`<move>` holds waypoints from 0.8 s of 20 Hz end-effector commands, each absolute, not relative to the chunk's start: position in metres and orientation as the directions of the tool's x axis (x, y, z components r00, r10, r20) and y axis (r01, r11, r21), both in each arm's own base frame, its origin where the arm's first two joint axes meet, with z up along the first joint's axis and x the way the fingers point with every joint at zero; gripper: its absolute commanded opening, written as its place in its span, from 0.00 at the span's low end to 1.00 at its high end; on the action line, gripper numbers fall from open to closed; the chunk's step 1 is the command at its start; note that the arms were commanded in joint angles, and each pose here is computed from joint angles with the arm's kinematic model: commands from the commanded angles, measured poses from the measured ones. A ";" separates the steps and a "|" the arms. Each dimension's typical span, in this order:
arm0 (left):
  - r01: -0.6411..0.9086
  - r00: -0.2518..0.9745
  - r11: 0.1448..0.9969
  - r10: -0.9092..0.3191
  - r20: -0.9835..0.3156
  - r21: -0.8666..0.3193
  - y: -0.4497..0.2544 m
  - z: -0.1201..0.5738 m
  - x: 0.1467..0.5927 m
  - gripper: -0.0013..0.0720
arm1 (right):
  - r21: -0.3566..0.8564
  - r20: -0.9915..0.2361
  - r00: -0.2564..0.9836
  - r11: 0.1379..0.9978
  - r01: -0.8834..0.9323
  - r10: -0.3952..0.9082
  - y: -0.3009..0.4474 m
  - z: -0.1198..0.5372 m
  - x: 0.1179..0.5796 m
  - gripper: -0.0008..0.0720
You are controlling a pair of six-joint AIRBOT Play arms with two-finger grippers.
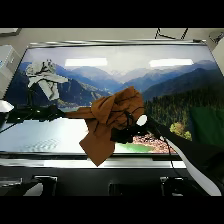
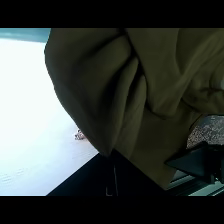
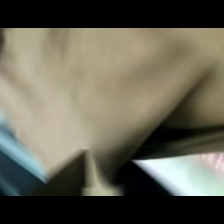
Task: Fold the clothes and pants, and hang the long-sleeved shirts on hangers.
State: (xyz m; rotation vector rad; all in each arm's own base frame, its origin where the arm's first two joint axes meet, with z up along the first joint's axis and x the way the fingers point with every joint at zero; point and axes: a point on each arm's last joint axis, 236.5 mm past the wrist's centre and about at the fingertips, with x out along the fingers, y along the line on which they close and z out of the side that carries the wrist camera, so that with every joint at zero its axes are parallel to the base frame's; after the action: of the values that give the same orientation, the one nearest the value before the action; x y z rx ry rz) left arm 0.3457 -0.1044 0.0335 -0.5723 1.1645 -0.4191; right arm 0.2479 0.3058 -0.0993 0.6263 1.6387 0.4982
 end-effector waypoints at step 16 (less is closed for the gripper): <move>0.176 0.972 0.956 -0.132 0.194 -0.234 -0.021 0.521 0.251 0.05 | 0.209 0.222 0.923 0.909 -0.361 0.315 0.075 0.541 0.249 0.06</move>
State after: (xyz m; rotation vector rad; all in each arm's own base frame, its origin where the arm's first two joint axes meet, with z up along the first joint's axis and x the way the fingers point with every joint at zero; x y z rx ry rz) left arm 0.3109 -0.0116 0.4590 -0.2962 0.0197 -0.1962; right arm 0.3331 0.1023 0.4444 0.3012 0.1406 0.4116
